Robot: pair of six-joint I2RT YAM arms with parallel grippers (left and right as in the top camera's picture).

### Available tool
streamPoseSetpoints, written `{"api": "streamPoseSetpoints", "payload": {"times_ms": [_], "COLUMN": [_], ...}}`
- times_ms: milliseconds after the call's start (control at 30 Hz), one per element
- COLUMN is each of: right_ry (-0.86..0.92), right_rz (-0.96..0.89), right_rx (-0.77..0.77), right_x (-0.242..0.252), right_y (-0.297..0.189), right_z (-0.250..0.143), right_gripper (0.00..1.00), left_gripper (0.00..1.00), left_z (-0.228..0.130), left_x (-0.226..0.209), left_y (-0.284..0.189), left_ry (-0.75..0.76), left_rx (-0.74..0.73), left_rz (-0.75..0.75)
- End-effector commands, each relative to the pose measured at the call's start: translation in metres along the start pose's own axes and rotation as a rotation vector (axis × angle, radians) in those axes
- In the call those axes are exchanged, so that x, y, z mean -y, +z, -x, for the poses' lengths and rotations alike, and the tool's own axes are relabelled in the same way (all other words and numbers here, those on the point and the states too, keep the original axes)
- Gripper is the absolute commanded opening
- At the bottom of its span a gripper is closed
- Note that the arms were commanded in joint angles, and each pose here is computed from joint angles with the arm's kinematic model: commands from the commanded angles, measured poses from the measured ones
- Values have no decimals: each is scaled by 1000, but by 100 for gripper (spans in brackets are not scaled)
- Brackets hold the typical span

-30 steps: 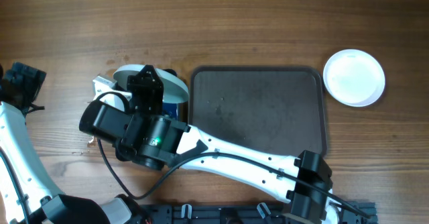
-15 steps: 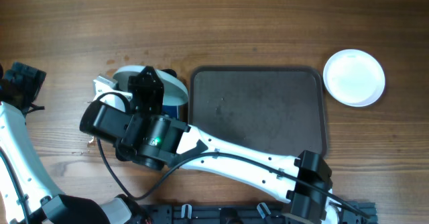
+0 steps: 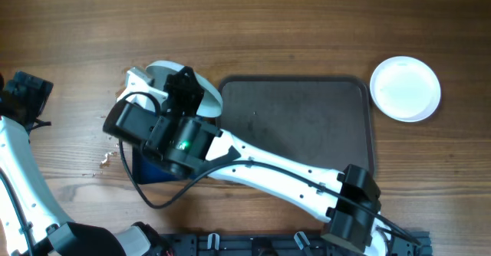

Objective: Clean dirty plates on tray and stack at the side
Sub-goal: 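Swing the held plate left over the blue tray with the right gripper, then carry the plate right and stack it on the cleaned plates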

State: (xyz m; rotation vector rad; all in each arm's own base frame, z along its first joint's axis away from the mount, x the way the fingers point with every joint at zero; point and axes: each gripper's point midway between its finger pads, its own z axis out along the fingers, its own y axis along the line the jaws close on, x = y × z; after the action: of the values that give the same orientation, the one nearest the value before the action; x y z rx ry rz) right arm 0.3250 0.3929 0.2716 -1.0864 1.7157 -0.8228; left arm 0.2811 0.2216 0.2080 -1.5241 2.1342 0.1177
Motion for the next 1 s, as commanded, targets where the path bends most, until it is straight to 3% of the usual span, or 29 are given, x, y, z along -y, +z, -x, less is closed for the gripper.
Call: {"api": "streamPoseSetpoints", "payload": {"times_ms": [0,167,267,400,533,767,967], "right_ry": [111,130,249,544,774,1182,1423], "right_rz": [88,186,319,621,677,588,435], "right_rx": [-21,-35,-54,-190,-299,-625,-847], "right_x": [-12,-30,-49,-70,-38,40,101], "right_y": [6,4,3,25,59,137,170], "right_z": [-7,-12,-14,-32,-60,-188,-332], "right_gripper": [4,4,4,4,4,4,4], "left_gripper": [100,100,100,100,100,100,100], "left_z": [-1,0,-2,-2,-2,-10,-26], "left_x": [-1,0,-1,-2,-1,7,12], "left_y": [1,1,1,1,1,10,27], "left_ry": [-15,-16,-15,-15,-15,-13,19], "left_rx": [-12,-10,-15,-18,-18,-70,-140], "left_rz": [-2,-4,0,2,1,-35,-6]}}
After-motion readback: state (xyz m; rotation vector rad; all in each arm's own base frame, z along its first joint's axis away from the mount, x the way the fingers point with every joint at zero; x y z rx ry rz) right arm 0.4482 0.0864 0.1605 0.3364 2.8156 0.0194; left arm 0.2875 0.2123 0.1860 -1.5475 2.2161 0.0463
